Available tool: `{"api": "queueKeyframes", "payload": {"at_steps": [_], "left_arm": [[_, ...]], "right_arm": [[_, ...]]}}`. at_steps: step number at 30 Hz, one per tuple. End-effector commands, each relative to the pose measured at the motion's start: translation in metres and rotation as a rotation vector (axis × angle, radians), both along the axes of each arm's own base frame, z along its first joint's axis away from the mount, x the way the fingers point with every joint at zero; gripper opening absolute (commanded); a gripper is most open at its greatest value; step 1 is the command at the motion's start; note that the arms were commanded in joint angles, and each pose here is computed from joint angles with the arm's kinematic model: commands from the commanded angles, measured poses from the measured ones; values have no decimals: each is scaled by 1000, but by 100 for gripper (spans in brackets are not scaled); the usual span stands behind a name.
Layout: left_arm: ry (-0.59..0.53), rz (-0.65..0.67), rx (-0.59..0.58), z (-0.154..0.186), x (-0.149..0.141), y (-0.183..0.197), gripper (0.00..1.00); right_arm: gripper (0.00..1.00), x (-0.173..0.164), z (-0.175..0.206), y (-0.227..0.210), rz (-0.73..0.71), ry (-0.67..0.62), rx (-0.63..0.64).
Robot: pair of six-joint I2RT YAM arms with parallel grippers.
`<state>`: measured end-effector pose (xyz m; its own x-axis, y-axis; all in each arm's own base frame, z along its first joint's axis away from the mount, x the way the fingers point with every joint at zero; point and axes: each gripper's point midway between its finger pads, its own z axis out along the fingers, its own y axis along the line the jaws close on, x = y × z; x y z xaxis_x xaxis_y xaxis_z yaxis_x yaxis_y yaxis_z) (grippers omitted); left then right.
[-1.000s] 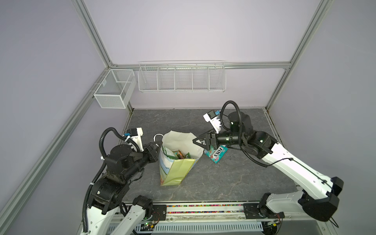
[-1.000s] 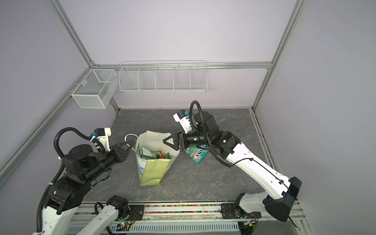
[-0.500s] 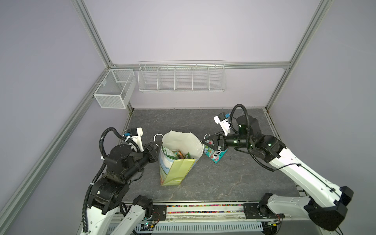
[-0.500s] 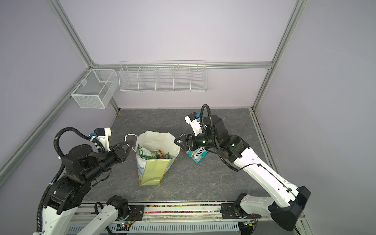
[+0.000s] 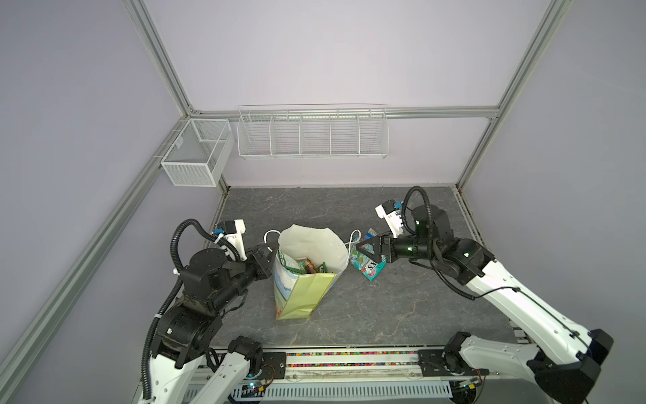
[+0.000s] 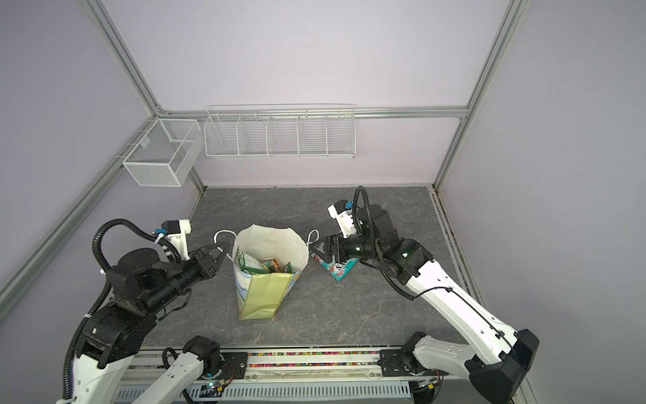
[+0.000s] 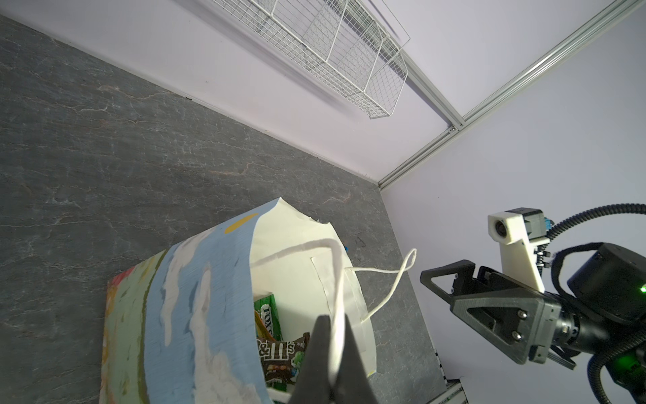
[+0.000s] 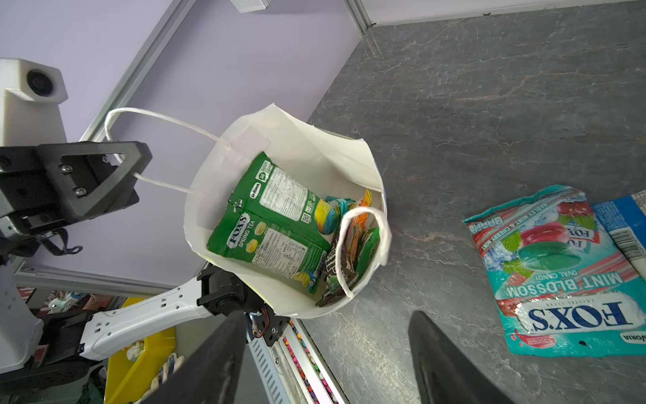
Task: Place the snacks into the paper bag
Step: Pick up the snack at the center of the table.
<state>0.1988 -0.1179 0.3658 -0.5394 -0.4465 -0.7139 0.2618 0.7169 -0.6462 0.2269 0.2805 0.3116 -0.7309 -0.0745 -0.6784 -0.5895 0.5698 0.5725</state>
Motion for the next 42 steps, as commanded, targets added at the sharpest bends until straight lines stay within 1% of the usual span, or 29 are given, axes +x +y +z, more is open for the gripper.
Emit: {"api": "queueKeyframes", "payload": {"at_steps": [1, 14, 26, 33, 36, 37, 42], "left_arm": [[-50, 5, -15, 12, -1, 2, 0], [-48, 6, -14, 11, 0, 2, 0], [-48, 6, -13, 11, 1, 1, 0], [-44, 6, -14, 10, 1, 1, 0], [-42, 6, -16, 9, 2, 1, 0], [-43, 6, -17, 10, 2, 1, 0], [-40, 6, -15, 8, 3, 0, 0]], "right_arm": [[76, 1, -11, -7, -15, 11, -17], [77, 11, -49, -25, -92, 111, -67], [77, 18, -79, -41, -144, 193, -53], [76, 24, -106, -54, -193, 263, -39], [76, 29, -110, -61, -219, 275, -29], [76, 26, -122, -64, -226, 302, -40], [75, 31, -140, -77, -279, 345, -39]]}}
